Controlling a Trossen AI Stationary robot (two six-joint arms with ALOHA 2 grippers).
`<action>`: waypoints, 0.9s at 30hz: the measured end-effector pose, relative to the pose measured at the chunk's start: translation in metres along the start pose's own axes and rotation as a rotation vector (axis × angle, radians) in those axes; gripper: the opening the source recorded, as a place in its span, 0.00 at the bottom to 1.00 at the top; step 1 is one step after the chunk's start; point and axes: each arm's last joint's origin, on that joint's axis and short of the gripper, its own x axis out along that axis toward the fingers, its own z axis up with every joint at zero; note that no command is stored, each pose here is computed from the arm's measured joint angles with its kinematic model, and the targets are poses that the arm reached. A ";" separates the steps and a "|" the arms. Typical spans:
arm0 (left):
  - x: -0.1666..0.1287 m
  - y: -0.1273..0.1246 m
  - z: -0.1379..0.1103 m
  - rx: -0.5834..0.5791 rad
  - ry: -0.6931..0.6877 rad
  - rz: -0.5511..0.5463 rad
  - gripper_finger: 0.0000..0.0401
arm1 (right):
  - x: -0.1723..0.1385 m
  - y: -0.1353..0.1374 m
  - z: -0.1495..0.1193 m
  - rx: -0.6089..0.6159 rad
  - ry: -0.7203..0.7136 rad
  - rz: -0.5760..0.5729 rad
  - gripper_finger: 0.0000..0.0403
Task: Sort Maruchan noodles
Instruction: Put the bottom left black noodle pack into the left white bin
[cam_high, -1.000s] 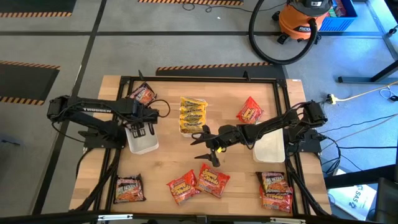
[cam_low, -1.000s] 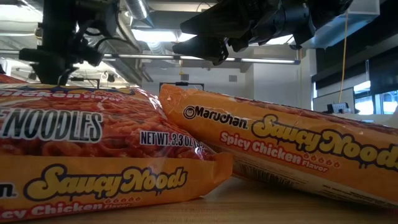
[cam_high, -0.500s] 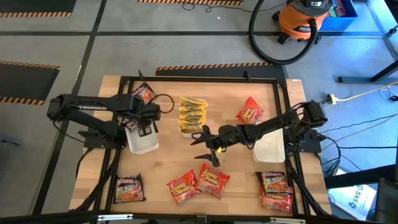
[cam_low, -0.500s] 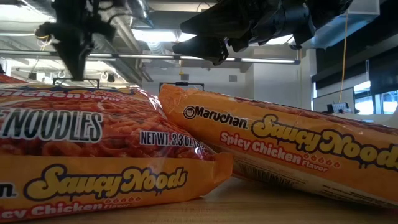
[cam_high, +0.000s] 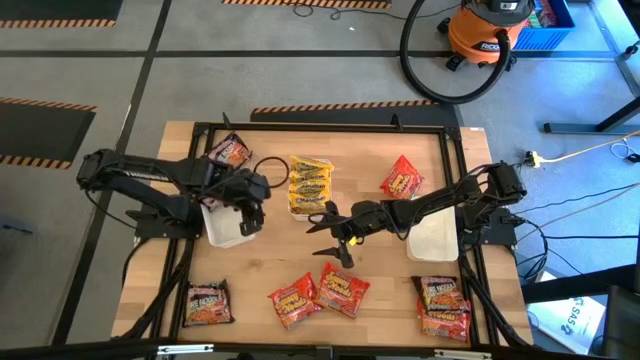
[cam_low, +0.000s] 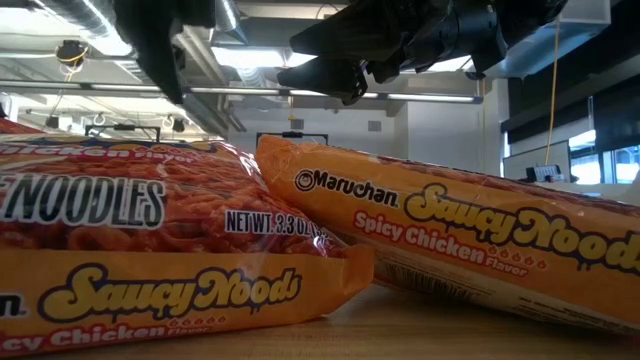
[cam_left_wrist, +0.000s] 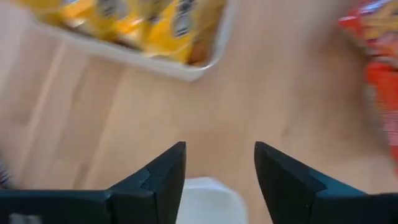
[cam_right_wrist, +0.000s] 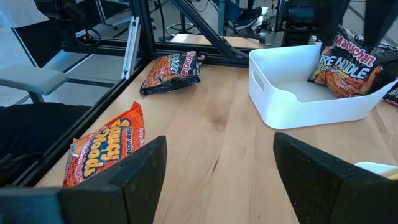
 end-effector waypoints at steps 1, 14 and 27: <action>0.001 -0.003 0.002 0.014 -0.018 -0.035 0.48 | 0.000 0.000 0.000 0.000 0.000 0.000 0.67; 0.033 -0.037 -0.015 -0.070 0.026 -0.522 0.65 | 0.000 0.000 0.000 0.000 0.001 0.001 0.67; 0.012 -0.098 -0.091 -0.236 0.497 -0.466 0.65 | 0.000 0.000 0.000 0.002 0.002 0.001 0.67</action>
